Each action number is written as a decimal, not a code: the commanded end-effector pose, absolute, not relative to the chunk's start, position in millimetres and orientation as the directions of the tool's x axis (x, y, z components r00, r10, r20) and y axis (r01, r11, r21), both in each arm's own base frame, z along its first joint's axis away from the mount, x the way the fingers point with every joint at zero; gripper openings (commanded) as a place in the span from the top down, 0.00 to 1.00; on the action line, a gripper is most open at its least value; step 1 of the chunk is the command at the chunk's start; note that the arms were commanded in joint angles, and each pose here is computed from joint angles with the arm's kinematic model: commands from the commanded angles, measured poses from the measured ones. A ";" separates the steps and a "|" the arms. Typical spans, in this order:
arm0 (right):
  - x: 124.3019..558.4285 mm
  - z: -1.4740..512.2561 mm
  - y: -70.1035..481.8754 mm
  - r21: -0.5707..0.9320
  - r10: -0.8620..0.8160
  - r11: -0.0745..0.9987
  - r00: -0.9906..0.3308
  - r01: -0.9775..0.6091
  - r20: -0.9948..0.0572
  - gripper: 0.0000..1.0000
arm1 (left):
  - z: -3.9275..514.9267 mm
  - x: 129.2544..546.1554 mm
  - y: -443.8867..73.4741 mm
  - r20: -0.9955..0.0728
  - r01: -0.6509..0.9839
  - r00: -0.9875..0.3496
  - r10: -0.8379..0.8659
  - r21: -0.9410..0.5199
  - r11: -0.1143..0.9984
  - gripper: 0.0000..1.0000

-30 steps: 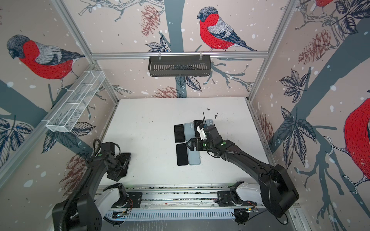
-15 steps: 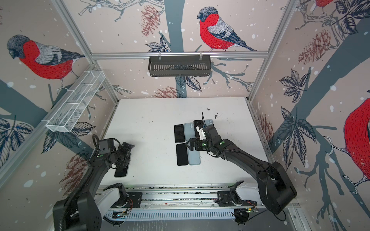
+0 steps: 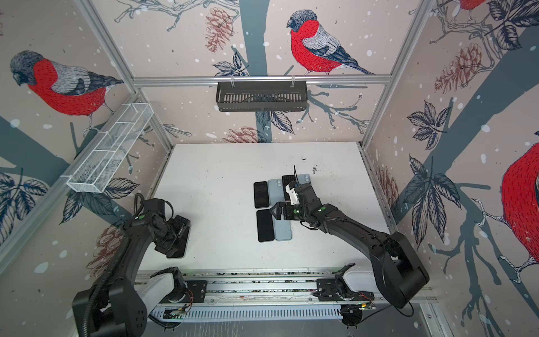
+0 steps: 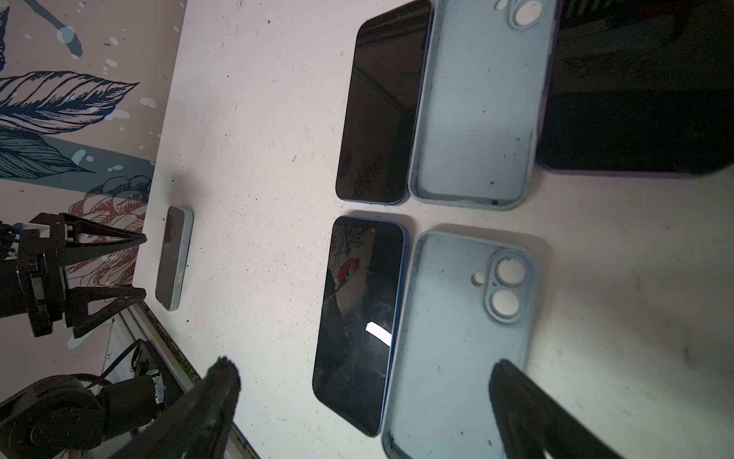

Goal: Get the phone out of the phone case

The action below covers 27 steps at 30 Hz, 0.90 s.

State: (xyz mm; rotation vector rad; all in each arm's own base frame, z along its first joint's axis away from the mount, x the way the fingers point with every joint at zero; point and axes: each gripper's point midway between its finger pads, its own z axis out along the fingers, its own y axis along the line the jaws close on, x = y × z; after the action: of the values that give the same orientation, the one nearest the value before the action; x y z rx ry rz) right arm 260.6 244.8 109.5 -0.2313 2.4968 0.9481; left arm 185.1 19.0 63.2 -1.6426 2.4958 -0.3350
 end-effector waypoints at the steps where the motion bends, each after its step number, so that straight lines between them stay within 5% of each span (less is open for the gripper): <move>1: 264.4 114.5 249.7 0.607 0.023 0.725 -0.870 -0.325 -0.492 0.00 | 60.6 160.9 24.8 0.011 -0.905 -0.406 -0.914 -0.143 0.401 0.03; 27: 249.6 93.8 238.7 0.624 0.045 0.717 -0.874 -0.309 -0.484 0.00 | 35.4 149.2 19.7 0.015 -0.924 -0.348 -0.937 -0.175 0.340 0.04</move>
State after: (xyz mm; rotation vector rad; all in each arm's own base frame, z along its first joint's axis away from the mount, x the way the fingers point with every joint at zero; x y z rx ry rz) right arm 246.1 236.1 87.3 -0.2013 2.4844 0.9864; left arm 151.0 13.5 37.6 -1.7115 2.5185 -0.2858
